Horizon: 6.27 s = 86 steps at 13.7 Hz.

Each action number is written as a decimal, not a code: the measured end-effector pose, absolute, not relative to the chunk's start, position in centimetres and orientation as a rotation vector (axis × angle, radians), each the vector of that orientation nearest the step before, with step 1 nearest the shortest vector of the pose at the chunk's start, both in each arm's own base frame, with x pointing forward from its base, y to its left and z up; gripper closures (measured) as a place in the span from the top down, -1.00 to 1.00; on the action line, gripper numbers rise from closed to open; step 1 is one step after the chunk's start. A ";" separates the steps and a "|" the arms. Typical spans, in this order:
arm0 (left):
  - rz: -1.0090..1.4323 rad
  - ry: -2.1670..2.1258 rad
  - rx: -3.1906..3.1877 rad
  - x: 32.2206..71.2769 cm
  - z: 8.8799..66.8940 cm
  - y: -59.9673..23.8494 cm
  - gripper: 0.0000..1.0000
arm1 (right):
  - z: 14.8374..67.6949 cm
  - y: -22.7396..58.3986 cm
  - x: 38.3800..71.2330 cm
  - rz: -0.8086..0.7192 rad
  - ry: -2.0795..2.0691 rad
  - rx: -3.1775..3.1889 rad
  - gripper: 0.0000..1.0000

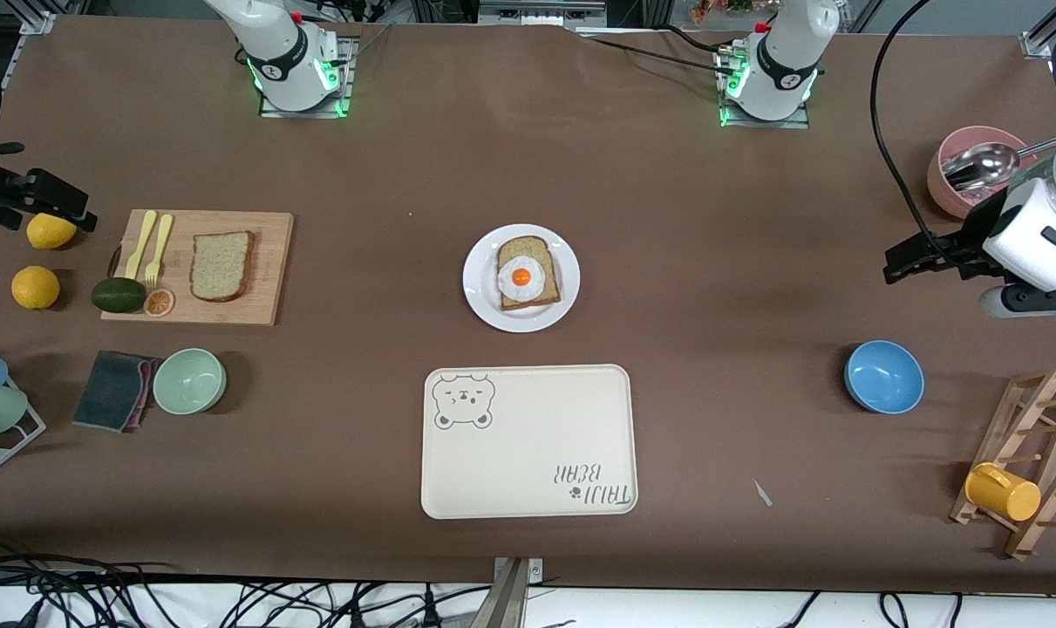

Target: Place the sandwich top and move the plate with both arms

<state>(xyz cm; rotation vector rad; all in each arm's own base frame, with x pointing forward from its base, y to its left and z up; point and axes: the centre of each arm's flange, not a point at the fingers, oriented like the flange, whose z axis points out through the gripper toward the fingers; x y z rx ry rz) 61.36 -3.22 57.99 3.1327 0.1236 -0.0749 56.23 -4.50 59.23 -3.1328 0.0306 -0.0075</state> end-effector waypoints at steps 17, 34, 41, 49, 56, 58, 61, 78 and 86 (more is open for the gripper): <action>-0.075 0.124 3.133 61.4 58.0 -3.2 1.00 | 54.8 -3.2 58.1 0.116 -0.010 -3.128 1.00; -0.076 0.115 3.126 61.3 58.0 -3.6 1.00 | 42.2 0.8 56.5 0.183 -0.019 -3.355 0.99; -0.077 0.114 3.119 61.3 58.0 -3.7 1.00 | 28.6 1.9 50.4 0.019 0.124 -3.404 0.98; -0.077 0.120 3.118 61.3 58.0 -3.5 1.00 | 21.8 1.7 48.9 0.068 0.109 -3.418 0.76; -0.077 0.123 3.114 61.4 58.0 -3.4 1.00 | 19.3 -0.3 49.0 0.054 0.091 -3.423 -0.03; -0.077 0.128 3.114 61.4 58.0 -3.3 1.00 | 19.4 -0.1 49.1 0.046 0.087 -3.422 -0.34; -0.077 0.135 3.114 61.4 58.0 -3.1 1.00 | 19.6 -0.1 49.3 0.036 0.088 -3.422 -0.48; -0.123 0.315 3.105 61.6 56.7 -1.8 1.00 | 35.5 18.7 58.2 0.304 0.094 -3.482 -0.78; -0.165 0.309 3.107 61.9 55.6 -2.0 1.00 | 30.8 40.4 54.4 0.311 0.246 -3.371 -0.78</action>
